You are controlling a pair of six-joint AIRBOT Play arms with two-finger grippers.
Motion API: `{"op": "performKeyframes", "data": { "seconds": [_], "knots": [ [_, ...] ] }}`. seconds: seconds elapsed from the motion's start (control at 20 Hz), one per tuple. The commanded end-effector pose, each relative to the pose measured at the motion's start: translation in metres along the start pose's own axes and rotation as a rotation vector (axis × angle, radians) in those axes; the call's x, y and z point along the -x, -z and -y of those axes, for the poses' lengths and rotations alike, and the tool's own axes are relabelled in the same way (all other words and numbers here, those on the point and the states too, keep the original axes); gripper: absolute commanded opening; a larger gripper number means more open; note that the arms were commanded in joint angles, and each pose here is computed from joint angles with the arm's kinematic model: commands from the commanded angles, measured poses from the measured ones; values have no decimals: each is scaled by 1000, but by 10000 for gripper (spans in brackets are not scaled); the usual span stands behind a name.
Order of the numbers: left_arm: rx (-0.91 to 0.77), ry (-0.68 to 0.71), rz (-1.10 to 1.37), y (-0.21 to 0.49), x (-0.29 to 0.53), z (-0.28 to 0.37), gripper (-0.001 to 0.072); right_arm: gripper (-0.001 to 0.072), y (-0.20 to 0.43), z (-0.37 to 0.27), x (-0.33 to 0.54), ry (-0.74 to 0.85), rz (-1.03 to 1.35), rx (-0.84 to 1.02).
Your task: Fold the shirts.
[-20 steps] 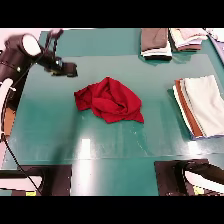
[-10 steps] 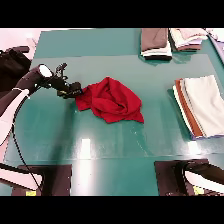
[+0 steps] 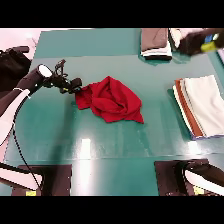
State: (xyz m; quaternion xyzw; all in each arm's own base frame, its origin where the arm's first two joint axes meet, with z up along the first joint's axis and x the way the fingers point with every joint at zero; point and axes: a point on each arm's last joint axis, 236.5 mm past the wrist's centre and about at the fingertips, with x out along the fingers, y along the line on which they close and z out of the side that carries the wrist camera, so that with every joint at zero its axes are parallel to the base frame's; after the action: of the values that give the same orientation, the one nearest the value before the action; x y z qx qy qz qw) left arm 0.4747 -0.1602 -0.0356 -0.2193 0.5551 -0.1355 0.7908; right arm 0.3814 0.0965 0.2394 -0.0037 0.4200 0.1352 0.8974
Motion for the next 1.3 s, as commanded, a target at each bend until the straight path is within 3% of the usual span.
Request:
{"op": "performKeyframes", "data": {
  "seconds": [0.0,0.05,0.1,0.15,0.2,0.4,0.75,0.9,1.0,1.25],
  "knots": [
    [-101,-3,39,-15,22,12,23,19,93,7,-58,-99,-267,-161],
    [-119,-4,58,-21,30,16,23,21,125,10,-76,-118,-351,-215],
    [-127,-2,73,-25,36,20,23,129,159,11,-96,-138,-427,-271],
    [-134,-1,81,-26,39,21,23,424,186,6,-115,-168,-484,-327],
    [-147,0,79,-25,39,22,23,553,210,-3,-133,-208,-530,-382],
    [-158,-3,44,-17,39,21,23,550,238,-46,-184,-345,-532,-470],
    [-158,-3,33,-15,39,20,23,546,177,-70,-227,-369,-378,-447],
    [-158,-3,28,-14,39,20,23,441,172,-71,-241,-368,-383,-444],
    [-159,-3,21,-12,39,20,23,21,174,-70,-247,-367,-387,-426],
    [-295,-55,213,-50,113,45,22,17,99,-39,-194,-308,-149,-255]
  ]
}}
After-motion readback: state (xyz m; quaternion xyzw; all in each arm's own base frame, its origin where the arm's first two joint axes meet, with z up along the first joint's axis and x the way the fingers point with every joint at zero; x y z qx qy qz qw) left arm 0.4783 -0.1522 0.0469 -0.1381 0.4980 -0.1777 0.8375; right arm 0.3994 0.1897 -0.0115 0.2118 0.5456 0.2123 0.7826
